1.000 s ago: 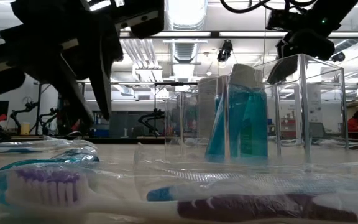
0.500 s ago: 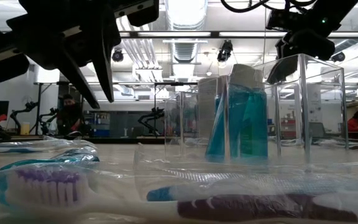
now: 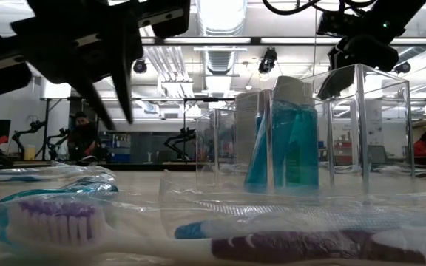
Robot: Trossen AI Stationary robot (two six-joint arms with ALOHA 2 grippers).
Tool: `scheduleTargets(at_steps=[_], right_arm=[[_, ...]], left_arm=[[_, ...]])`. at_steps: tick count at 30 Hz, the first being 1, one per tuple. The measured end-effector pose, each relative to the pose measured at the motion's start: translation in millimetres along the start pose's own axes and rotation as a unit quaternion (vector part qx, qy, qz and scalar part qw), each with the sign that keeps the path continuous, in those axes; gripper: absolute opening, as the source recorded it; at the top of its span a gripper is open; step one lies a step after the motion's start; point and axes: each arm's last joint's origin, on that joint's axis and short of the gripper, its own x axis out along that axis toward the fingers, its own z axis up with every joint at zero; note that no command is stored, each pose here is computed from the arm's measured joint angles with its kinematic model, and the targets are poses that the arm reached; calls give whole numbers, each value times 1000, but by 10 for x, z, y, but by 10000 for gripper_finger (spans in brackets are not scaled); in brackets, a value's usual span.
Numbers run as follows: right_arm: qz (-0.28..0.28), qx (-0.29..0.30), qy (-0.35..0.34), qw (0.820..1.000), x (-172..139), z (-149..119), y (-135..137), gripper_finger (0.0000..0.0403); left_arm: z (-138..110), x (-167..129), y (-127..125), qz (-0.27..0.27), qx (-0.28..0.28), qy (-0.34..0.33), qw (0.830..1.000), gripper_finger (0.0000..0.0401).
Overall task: Pick & Place toothbrushing station
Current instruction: Put the blue mouthwash bottle into the transparent organizer
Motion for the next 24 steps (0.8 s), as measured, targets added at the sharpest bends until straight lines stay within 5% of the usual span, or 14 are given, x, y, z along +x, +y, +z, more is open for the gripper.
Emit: scheduleTargets(at_steps=[24], right_arm=[[0, 1, 0, 1000, 1, 0, 1, 85]], left_arm=[[3, 0, 19, 14, -9, 4, 1000, 60]])
